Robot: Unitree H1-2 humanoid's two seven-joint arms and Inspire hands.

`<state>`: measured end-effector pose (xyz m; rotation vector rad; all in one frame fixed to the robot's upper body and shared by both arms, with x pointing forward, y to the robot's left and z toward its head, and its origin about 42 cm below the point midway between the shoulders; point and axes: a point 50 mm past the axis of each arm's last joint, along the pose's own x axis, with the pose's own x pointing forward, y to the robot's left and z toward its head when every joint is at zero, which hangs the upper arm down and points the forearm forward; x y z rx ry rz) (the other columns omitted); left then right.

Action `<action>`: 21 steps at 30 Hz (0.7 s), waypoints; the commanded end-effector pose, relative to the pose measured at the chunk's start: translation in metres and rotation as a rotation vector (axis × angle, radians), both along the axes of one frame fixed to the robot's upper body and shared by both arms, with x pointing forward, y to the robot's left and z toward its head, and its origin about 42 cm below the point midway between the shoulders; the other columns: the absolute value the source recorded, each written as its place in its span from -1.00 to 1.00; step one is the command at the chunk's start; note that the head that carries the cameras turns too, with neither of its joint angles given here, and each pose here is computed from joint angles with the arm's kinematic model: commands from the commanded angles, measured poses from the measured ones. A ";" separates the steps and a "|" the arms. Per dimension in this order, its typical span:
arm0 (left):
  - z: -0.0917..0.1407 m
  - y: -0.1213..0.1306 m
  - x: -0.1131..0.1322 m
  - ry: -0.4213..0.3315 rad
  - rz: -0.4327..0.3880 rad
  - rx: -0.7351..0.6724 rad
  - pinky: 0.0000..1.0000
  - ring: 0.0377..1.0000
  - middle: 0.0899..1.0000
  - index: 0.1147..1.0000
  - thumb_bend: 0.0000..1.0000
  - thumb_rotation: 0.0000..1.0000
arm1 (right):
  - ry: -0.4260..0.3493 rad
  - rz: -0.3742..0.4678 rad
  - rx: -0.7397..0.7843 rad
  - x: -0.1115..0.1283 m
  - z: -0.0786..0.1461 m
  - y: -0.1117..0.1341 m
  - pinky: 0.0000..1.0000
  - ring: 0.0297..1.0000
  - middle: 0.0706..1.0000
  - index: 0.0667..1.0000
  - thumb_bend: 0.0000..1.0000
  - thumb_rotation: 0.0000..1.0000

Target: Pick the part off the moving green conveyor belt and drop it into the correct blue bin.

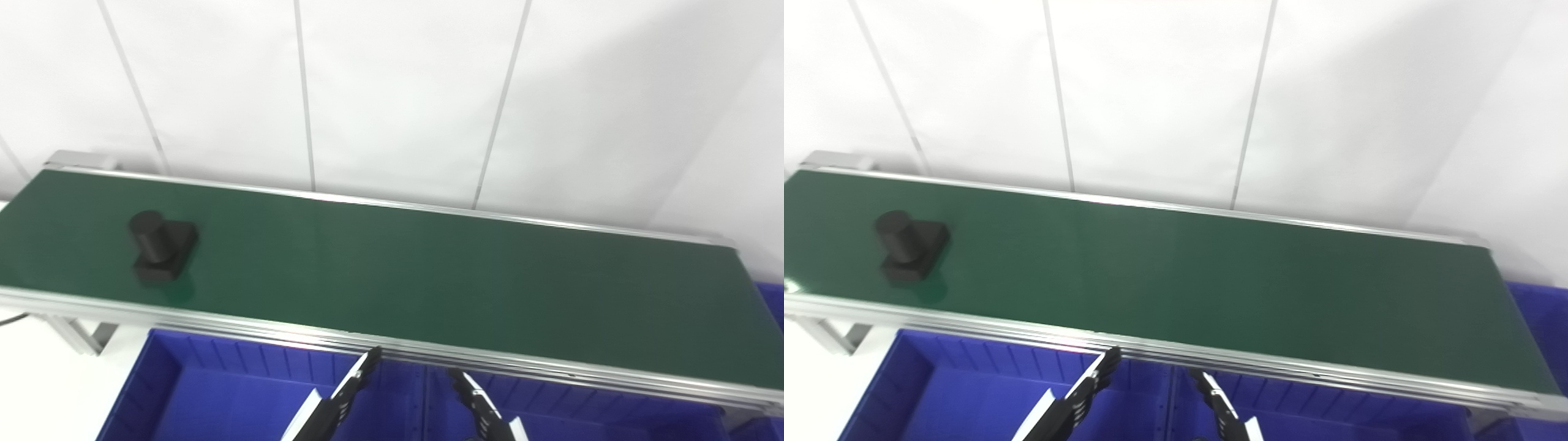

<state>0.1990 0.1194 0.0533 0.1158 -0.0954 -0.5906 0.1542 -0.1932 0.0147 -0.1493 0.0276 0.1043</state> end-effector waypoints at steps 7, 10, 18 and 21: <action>0.014 -0.010 0.006 -0.067 -0.002 -0.018 1.00 1.00 0.98 1.00 0.75 0.66 | -0.072 0.007 0.027 0.004 0.009 -0.002 0.92 0.89 0.93 0.82 0.76 0.99; 0.015 -0.011 0.006 -0.066 -0.004 -0.016 1.00 1.00 0.99 1.00 0.76 0.66 | -0.069 0.009 0.030 0.004 0.008 -0.003 0.92 0.89 0.93 0.83 0.75 0.99; 0.015 -0.011 0.007 -0.069 -0.006 -0.014 0.99 1.00 0.99 1.00 0.76 0.65 | -0.071 0.008 0.033 0.006 0.008 -0.002 0.88 0.86 0.92 0.82 0.75 0.98; 0.015 -0.011 0.008 -0.067 -0.009 -0.022 1.00 1.00 0.99 1.00 0.76 0.64 | -0.070 0.009 0.034 0.006 0.008 -0.003 0.87 0.86 0.92 0.83 0.75 0.98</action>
